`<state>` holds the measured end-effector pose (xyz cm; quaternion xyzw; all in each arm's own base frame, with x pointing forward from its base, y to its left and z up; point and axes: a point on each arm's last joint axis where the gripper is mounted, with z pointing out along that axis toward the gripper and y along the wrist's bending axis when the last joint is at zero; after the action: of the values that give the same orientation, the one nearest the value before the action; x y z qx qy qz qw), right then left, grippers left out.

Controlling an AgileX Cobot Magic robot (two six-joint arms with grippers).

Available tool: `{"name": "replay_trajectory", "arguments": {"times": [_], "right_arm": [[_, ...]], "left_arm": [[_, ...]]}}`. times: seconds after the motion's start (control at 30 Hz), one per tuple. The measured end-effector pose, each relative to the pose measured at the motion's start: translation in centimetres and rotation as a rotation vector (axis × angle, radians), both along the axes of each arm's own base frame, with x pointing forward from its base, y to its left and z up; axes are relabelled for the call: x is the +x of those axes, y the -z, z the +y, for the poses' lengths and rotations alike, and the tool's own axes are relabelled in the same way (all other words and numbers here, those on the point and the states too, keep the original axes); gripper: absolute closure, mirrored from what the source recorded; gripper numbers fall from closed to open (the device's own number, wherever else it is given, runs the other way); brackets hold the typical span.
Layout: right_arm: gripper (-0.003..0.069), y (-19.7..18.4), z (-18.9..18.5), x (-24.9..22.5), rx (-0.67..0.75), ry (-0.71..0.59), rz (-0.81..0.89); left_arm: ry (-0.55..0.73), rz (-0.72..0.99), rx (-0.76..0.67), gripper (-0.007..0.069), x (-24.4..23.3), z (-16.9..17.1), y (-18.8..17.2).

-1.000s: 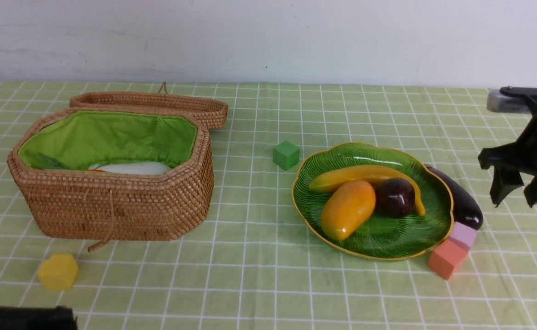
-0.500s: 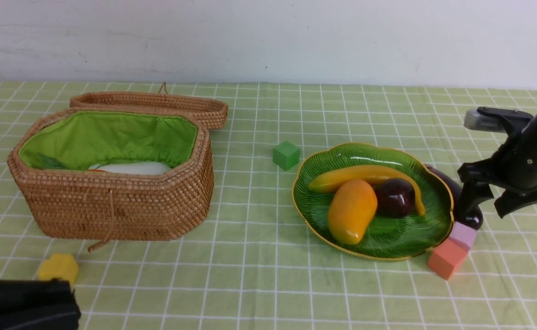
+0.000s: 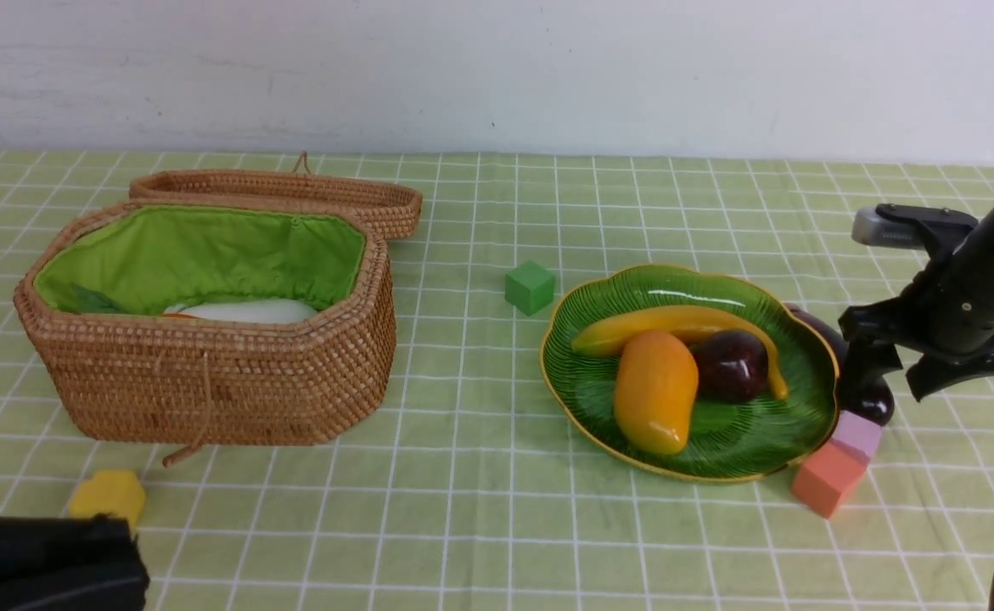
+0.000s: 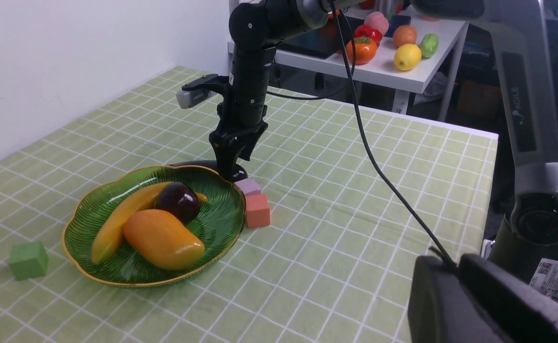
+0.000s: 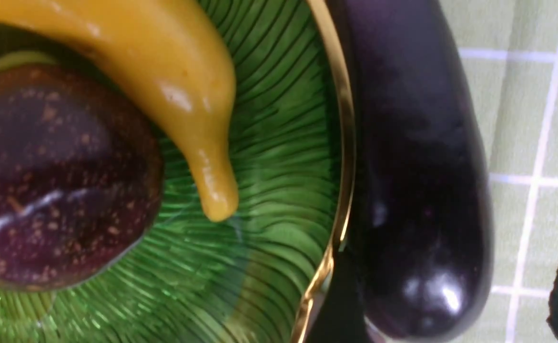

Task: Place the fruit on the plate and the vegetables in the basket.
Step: Grab an eggplant with your right arm and place it in the basket on the left.

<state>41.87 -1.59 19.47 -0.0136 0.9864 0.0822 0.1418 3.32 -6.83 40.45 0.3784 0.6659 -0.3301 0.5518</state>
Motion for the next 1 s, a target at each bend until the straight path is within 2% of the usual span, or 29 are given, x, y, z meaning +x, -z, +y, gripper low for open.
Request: {"name": "replay_trajectory", "arguments": {"times": [1.0], "right_arm": [[0.0121,1.6,-0.4,0.5,-0.024,-0.004,0.011]], "left_arm": [[0.0,0.001,-0.002,0.0565,0.0,0.0,0.0]]}}
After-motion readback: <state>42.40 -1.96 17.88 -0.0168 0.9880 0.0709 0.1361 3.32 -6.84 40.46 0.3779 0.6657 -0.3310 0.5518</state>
